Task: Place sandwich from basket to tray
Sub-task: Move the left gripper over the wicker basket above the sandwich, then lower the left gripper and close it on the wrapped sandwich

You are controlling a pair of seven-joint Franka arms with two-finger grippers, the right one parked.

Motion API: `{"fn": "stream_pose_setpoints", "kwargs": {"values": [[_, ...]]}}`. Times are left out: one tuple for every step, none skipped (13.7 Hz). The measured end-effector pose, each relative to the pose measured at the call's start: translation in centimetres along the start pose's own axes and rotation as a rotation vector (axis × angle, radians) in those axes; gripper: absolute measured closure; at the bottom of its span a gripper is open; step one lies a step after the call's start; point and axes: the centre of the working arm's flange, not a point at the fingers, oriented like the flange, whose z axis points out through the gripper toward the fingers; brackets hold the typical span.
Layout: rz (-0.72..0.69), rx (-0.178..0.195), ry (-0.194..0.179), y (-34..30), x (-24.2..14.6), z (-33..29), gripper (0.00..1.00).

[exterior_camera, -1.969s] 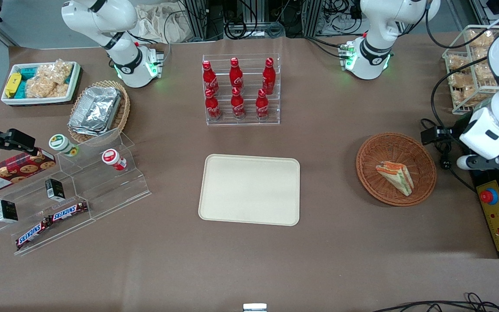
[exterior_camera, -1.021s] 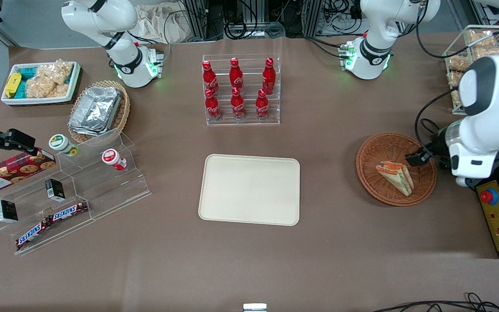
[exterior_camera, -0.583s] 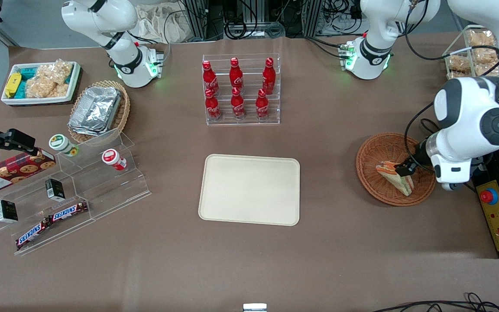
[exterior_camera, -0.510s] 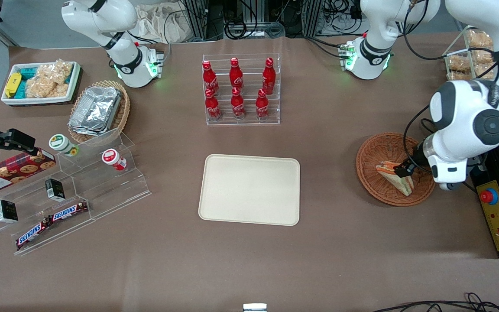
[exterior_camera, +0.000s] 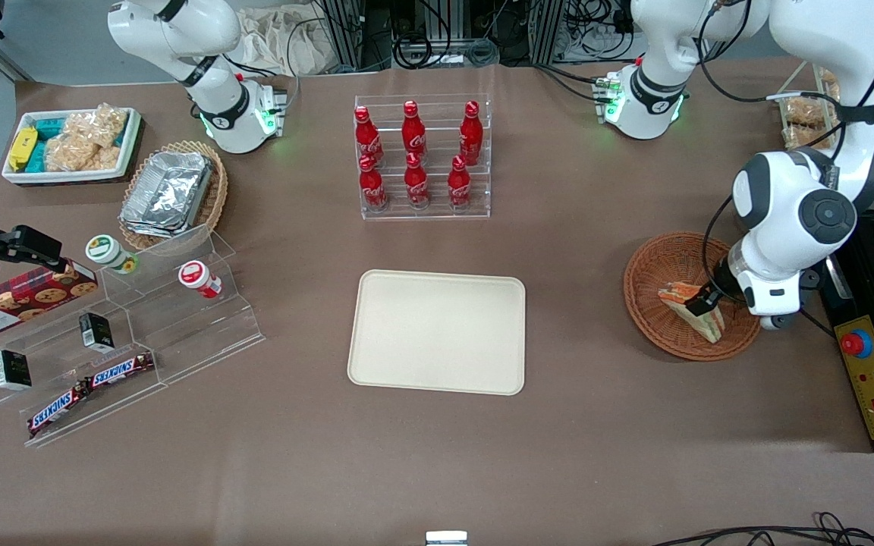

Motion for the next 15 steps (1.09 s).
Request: {"fn": "stream_pose_setpoints", "kwargs": {"values": [[-0.004, -0.001, 0.004, -0.1, 0.2, 0.5, 0.0], [-0.009, -0.003, 0.01, -0.2, 0.5, 0.9, 0.0], [-0.013, -0.004, 0.013, -0.3, 0.8, 1.4, 0.0], [-0.015, -0.004, 0.017, -0.3, 0.9, 1.9, 0.0], [-0.015, -0.006, 0.023, -0.3, 0.9, 2.4, 0.0], [-0.014, -0.006, 0.025, -0.2, 1.0, 2.9, 0.0], [-0.013, -0.002, 0.025, -0.2, 0.9, 3.4, 0.0], [-0.013, 0.0, 0.025, -0.3, 0.9, 3.8, 0.0], [-0.012, 0.002, 0.025, -0.4, 0.8, 4.2, 0.01], [-0.012, 0.009, 0.021, -0.5, 0.7, 4.8, 0.02], [-0.012, 0.018, 0.016, -0.6, 0.6, 5.3, 0.05], [-0.01, 0.025, 0.012, -0.7, 0.5, 5.9, 0.14], [-0.009, 0.029, 0.011, -0.7, 0.5, 6.2, 0.27], [-0.005, 0.03, 0.011, -0.6, 0.4, 6.4, 0.38], [0.002, 0.029, 0.012, -0.6, 0.4, 6.3, 0.47]]}}
